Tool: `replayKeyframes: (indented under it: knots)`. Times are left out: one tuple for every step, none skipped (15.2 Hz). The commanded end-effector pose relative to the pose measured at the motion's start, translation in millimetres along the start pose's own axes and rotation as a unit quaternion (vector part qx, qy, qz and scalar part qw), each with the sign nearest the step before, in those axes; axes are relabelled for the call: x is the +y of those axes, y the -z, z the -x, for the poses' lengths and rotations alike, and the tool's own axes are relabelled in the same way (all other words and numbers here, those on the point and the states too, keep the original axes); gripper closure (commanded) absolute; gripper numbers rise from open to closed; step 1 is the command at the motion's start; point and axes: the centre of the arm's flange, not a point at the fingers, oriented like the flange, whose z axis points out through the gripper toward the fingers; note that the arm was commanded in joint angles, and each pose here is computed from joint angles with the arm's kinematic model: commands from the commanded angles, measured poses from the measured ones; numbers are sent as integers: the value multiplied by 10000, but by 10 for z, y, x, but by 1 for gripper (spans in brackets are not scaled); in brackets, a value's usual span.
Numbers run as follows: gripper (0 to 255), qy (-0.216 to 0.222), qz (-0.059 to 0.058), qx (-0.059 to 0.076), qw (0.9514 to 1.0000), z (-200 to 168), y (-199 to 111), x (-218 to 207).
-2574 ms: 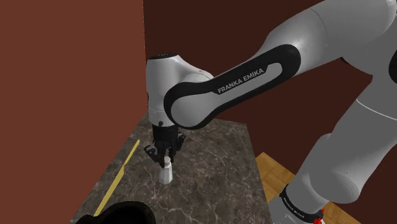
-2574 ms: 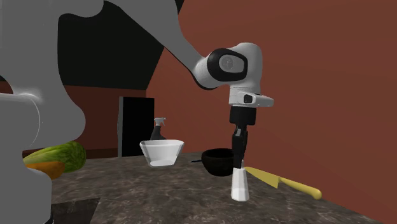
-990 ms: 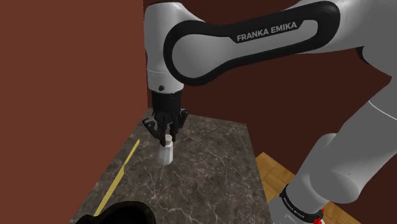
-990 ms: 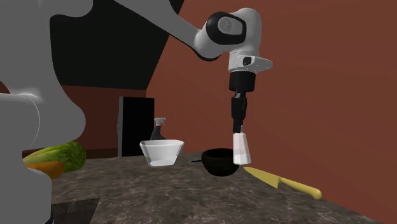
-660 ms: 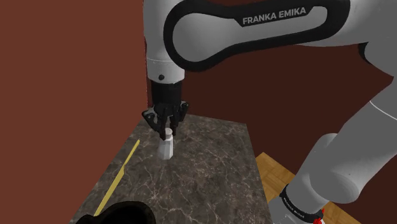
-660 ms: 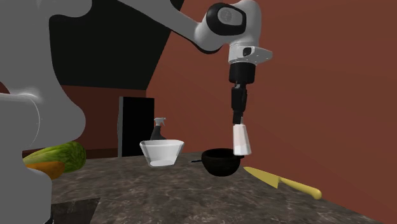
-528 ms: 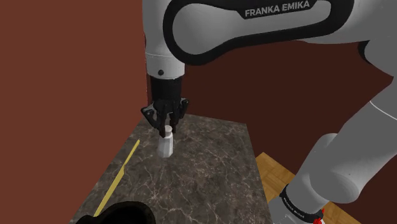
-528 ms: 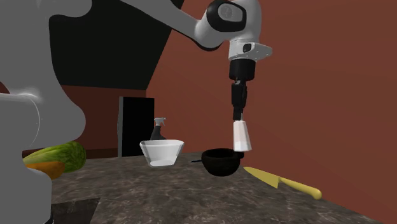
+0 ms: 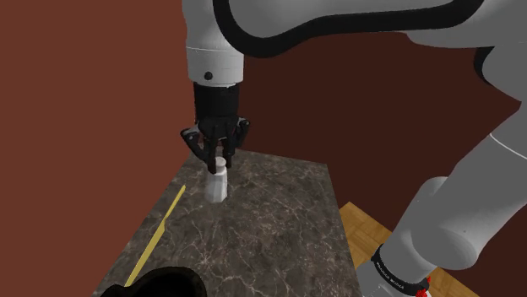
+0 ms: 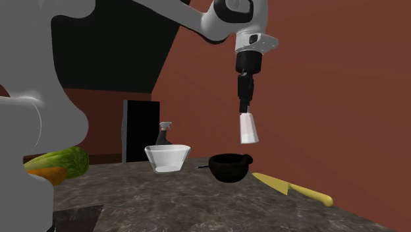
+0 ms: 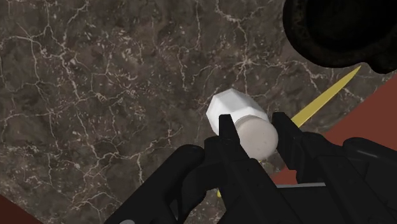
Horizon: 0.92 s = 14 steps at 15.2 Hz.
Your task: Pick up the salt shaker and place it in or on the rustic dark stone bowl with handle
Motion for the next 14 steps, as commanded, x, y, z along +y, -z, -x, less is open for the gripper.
replayKeyframes:
  knots:
    - [255,-5,0,0,10000,103,77,-202]
    - [255,-5,0,0,10000,163,100,-317]
    - [255,-5,0,0,10000,222,124,-433]
    - [255,-5,0,0,10000,282,148,-548]
    - [255,-5,0,0,10000,341,171,-664]
    - [255,-5,0,0,10000,401,195,-779]
    - [255,-5,0,0,10000,460,218,-895]
    - [255,-5,0,0,10000,519,242,-1010]
    - [255,-5,0,0,10000,579,265,-1125]
    - [255,-5,0,0,10000,638,289,-1241]
    - [255,-5,0,0,10000,698,312,-1356]
    - [255,-5,0,0,10000,757,336,-1472]
    - [255,-5,0,0,10000,817,359,-1587]
    - [255,-5,0,0,10000,876,383,-1703]
